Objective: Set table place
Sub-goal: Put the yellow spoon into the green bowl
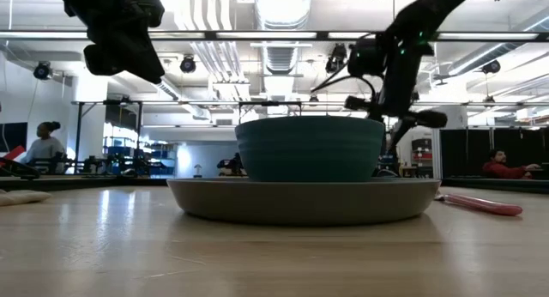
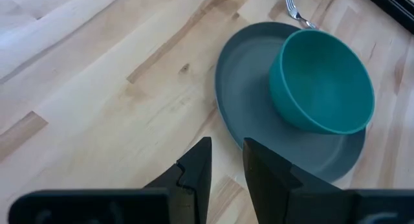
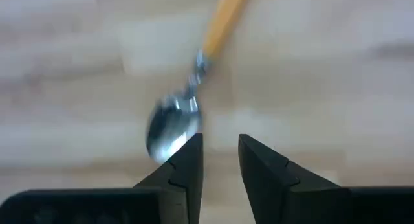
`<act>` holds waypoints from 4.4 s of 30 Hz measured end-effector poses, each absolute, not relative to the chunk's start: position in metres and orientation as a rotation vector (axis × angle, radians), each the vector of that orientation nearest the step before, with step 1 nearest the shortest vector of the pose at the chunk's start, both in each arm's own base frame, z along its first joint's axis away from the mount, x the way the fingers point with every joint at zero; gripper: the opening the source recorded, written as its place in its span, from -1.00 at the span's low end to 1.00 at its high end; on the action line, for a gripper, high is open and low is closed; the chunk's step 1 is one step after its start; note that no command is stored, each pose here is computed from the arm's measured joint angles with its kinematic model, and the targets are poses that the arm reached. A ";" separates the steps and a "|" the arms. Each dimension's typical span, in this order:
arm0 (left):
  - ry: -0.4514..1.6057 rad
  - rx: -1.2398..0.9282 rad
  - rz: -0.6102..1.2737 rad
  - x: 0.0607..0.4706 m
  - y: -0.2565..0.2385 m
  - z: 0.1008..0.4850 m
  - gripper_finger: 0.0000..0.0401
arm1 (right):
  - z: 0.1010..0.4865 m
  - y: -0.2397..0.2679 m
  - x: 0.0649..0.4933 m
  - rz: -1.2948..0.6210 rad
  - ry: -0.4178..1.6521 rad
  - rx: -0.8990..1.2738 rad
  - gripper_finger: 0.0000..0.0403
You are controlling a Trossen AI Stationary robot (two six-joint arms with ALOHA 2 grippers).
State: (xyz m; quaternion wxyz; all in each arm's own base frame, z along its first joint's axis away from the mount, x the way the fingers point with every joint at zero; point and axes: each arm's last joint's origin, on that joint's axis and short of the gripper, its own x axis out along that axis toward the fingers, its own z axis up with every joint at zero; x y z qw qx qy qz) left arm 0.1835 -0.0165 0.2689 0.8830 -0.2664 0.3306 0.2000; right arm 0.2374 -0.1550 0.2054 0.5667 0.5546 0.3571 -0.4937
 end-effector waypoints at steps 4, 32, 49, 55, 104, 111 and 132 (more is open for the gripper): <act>0.683 -0.579 0.428 0.184 -0.016 0.269 -0.63 | 0.191 -0.176 0.238 -1.188 0.858 1.333 -0.55; 0.649 -0.645 0.503 0.184 -0.011 0.269 -0.63 | 0.152 -0.234 0.277 -1.193 1.157 1.297 -0.10; 0.676 -0.633 0.575 0.180 -0.004 0.266 -0.63 | 0.144 -0.234 0.286 -1.019 1.186 1.234 -0.86; 0.687 -0.642 0.591 0.179 0.003 0.265 -0.63 | 0.163 -0.202 0.325 -0.701 1.223 1.102 -0.86; 0.398 -1.210 0.094 0.221 0.132 0.263 -0.11 | 0.306 -0.050 0.419 -0.272 1.106 0.208 -0.86; 0.406 -1.216 0.079 0.236 0.142 0.261 -0.11 | 0.306 -0.049 0.418 -0.270 1.109 0.206 -0.86; 0.422 -1.194 0.033 0.238 0.139 0.261 -0.67 | 0.290 -0.054 0.418 -0.295 1.136 0.201 -0.86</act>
